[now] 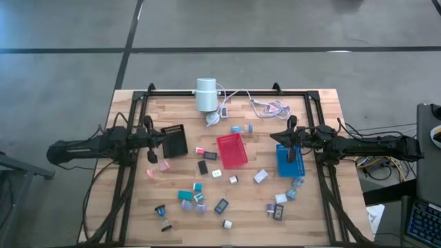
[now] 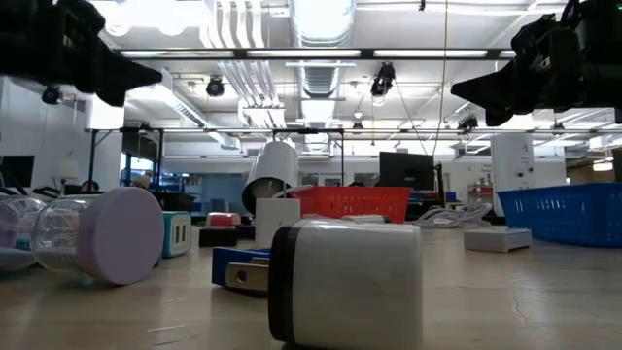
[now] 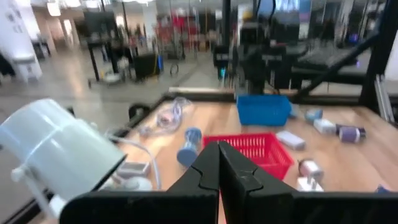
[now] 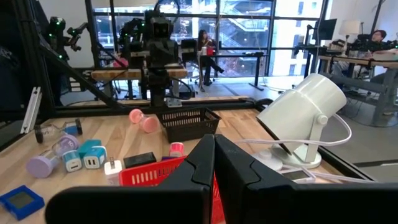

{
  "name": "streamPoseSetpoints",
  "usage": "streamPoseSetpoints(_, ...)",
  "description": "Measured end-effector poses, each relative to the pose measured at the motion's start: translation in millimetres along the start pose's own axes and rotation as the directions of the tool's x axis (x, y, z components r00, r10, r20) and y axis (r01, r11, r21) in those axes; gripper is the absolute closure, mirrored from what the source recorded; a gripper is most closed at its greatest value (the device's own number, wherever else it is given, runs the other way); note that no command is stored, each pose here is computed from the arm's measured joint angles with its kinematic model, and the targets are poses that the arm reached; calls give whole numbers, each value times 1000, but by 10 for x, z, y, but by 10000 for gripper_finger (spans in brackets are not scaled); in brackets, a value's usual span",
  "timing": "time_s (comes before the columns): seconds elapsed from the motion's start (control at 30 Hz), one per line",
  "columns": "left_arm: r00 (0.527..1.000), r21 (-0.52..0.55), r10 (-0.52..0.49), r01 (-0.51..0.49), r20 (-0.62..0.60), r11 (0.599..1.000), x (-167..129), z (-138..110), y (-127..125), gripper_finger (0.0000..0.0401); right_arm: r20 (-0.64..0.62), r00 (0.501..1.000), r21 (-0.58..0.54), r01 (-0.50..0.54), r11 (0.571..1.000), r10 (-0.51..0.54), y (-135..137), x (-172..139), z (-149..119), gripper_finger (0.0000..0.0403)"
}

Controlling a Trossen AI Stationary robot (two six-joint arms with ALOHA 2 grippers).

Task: Pick & Place Office items
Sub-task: Put the pink hourglass into the blue bin

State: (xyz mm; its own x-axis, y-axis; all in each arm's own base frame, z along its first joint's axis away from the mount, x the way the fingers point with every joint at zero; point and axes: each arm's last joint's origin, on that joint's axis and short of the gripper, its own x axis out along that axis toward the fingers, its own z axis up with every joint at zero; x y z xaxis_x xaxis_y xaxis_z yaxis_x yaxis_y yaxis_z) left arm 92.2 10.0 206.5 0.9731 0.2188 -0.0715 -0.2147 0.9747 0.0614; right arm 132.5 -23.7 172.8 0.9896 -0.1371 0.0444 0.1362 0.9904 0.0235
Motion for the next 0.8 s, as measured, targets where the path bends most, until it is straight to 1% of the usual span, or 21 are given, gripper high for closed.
streamPoseSetpoints(0.07,999,-33,23,-24,-23,999,-50,174,24,398,0,1000,-6,0,1000,0,0,0,0,394)
streamPoseSetpoints(0.2,985,-114,51,-70,-166,991,-101,422,54,399,1,1000,-47,5,999,-5,-2,0,1,394)
streamPoseSetpoints(0.27,979,-146,54,-84,-197,986,-90,578,61,400,2,1000,-51,25,998,-25,-8,0,2,394)
streamPoseSetpoints(0.4,963,-155,40,-83,-266,984,19,836,51,400,-2,1000,-57,27,998,-28,-8,0,-2,394)
streamPoseSetpoints(0.47,937,-160,38,-99,-348,982,75,972,47,400,1,1000,-72,29,997,-29,-9,0,1,394)
streamPoseSetpoints(0.5,912,-164,39,-115,-407,980,97,1024,46,400,4,1000,-77,28,997,-28,-8,0,5,394)
streamPoseSetpoints(0.57,842,-170,44,-159,-537,973,155,1100,40,401,9,1000,-69,29,997,-28,-8,0,10,394)
streamPoseSetpoints(0.67,714,-186,57,-257,-698,948,243,1145,27,401,9,1000,-65,28,997,-28,-8,0,10,394)
streamPoseSetpoints(0.77,611,-177,68,-331,-789,927,367,1070,-2,401,9,1000,-75,28,997,-28,-8,0,10,394)
streamPoseSetpoints(0.8,587,-173,68,-345,-807,923,416,1025,-18,401,8,1000,-77,28,997,-28,-8,0,8,394)
